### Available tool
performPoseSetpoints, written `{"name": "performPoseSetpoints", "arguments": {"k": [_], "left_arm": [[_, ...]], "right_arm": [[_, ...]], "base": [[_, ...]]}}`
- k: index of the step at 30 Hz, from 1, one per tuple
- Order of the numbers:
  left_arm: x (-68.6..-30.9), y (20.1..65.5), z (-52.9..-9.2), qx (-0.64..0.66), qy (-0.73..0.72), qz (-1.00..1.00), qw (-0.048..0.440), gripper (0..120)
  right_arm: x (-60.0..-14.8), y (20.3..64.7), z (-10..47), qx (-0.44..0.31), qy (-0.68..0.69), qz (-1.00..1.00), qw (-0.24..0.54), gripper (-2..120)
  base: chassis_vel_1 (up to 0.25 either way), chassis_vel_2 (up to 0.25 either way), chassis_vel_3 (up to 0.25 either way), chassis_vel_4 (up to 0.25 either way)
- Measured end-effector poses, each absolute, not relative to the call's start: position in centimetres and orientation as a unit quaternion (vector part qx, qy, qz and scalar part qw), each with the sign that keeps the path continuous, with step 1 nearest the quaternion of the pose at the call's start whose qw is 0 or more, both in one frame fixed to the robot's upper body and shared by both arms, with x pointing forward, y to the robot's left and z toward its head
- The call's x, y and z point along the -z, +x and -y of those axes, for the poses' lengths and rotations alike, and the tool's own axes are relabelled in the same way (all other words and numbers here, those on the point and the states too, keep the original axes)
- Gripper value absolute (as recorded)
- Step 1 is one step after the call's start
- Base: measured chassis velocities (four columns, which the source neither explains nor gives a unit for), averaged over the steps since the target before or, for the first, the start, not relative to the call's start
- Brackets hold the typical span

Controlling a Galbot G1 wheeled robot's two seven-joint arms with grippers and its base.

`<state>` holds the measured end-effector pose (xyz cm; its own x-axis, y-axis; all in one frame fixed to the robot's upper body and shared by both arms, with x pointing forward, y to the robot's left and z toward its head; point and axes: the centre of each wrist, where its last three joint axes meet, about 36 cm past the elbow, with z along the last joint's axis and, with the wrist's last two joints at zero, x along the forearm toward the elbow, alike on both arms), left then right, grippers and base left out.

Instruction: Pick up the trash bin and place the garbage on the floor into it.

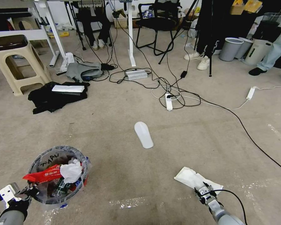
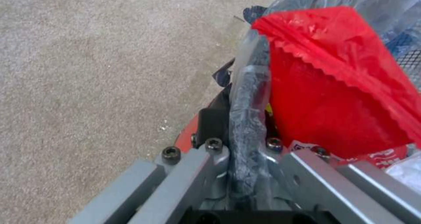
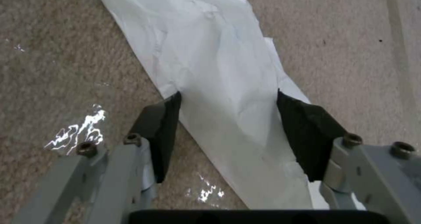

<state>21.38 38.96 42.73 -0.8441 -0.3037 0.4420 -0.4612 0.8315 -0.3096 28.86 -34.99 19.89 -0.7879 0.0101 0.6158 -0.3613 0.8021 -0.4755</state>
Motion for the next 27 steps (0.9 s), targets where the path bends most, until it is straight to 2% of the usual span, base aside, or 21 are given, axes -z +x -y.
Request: {"name": "performPoseSetpoints", "arguments": {"k": [3,5,8,13,15,17,27], "left_arm": [[-42.7,21.3,-39.0,-0.206,0.204,0.938,0.191,0],[-42.8,21.4,-39.0,-0.206,0.204,0.938,0.19,0],[-42.8,21.4,-38.9,-0.206,0.204,0.938,0.189,0],[-42.8,21.1,-39.0,-0.203,0.206,0.938,0.19,0],[-42.8,21.1,-39.0,-0.203,0.206,0.938,0.19,0],[-42.9,21.1,-39.0,-0.203,0.206,0.939,0.189,0],[-42.9,20.9,-38.8,-0.202,0.207,0.939,0.187,0]], "right_arm": [[-19.8,28.8,35.0,-0.299,0.098,0.897,0.31,52],[-19.7,28.7,34.8,-0.298,0.1,0.897,0.31,42],[-19.4,28.7,34.6,-0.297,0.101,0.897,0.311,36],[-18.9,28.8,34.9,-0.298,0.102,0.897,0.309,35],[-18.9,28.8,34.8,-0.297,0.102,0.898,0.309,31],[-19.0,28.8,34.7,-0.295,0.103,0.899,0.307,22],[-18.7,28.9,34.8,-0.293,0.104,0.901,0.304,8]], "base": [[0.0,0.0,0.0,0.0],[0.0,0.0,0.0,0.0],[0.0,0.0,0.0,0.0],[0.0,0.0,0.0,0.0],[0.0,0.0,0.0,0.0],[0.0,0.0,0.0,0.0],[0.0,0.0,0.0,0.0]]}}
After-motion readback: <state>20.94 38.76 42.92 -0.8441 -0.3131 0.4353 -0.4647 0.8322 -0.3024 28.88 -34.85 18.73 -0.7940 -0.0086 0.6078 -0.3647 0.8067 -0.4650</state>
